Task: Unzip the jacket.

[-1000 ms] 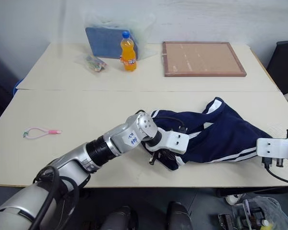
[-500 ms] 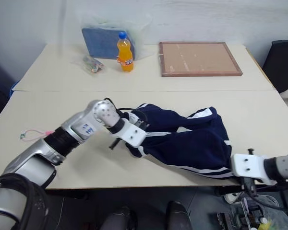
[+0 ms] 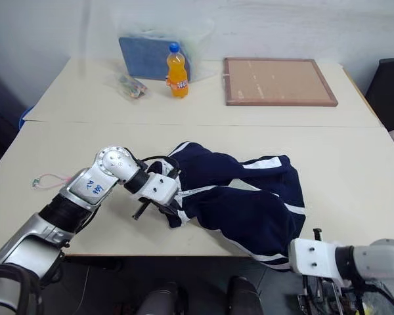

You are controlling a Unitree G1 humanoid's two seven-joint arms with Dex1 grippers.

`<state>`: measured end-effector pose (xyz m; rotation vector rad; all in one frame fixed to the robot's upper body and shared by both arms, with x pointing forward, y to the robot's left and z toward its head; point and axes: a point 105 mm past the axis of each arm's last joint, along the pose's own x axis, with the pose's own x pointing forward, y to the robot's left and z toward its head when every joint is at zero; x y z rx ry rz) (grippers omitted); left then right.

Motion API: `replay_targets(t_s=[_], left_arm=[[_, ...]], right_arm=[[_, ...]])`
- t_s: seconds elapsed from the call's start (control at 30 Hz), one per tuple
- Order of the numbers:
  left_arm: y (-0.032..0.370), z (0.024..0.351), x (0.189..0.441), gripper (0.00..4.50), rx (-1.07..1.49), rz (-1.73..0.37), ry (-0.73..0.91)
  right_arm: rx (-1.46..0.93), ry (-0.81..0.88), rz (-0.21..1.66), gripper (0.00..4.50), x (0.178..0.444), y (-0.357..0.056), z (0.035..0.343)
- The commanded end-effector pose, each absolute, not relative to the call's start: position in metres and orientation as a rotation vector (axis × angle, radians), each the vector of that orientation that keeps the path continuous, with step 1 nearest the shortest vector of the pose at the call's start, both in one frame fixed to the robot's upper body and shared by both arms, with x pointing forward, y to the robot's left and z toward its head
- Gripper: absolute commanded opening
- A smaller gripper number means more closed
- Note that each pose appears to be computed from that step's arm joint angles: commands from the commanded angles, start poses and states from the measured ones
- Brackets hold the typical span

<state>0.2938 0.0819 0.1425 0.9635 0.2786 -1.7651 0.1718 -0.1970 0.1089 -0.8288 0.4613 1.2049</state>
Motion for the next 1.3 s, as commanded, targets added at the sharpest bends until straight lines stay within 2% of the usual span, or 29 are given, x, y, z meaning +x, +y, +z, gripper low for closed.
replay_targets(t_s=[0.03, 0.13, 0.23, 0.5, 0.6, 0.8, 0.93, 1.0, 1.13, 1.3], left_arm=[[0.088, 0.156, 0.292, 0.0, 0.919, -1.717, 0.241], [0.093, 0.154, 0.296, 0.0, 0.916, -1.663, 0.246], [0.092, 0.15, 0.297, 0.71, 0.874, -1.66, 0.259], [0.097, 0.153, 0.29, 3.07, 0.854, -1.726, 0.303], [0.106, 0.158, 0.292, 3.07, 0.848, -1.722, 0.313], [0.12, 0.179, 0.312, 3.07, 0.818, -1.654, 0.295], [0.117, 0.182, 0.32, 3.07, 0.817, -1.648, 0.278], [0.113, 0.184, 0.322, 3.07, 0.812, -1.658, 0.264], [0.097, 0.187, 0.326, 3.07, 0.807, -1.674, 0.226], [0.088, 0.185, 0.331, 3.07, 0.823, -1.679, 0.206]], right_arm=[[-0.833, 0.403, 1.177, 0.02, 0.164, -0.183, 0.119], [-0.812, 0.399, 1.151, 0.02, 0.161, -0.179, 0.118], [-0.819, 0.405, 1.121, 0.0, 0.163, -0.182, 0.117], [-0.918, 0.42, 1.098, 0.0, 0.165, -0.195, 0.118], [-0.949, 0.447, 1.128, 0.0, 0.155, -0.197, 0.116], [-0.94, 0.595, 1.295, 0.0, 0.094, -0.184, 0.095], [-0.874, 0.613, 1.307, 0.0, 0.08, -0.17, 0.081], [-0.896, 0.611, 1.314, 0.0, 0.078, -0.168, 0.071], [-1.065, 0.481, 1.087, 0.0, 0.122, -0.181, 0.064], [-0.988, 0.459, 1.092, 0.0, 0.125, -0.178, 0.074]])
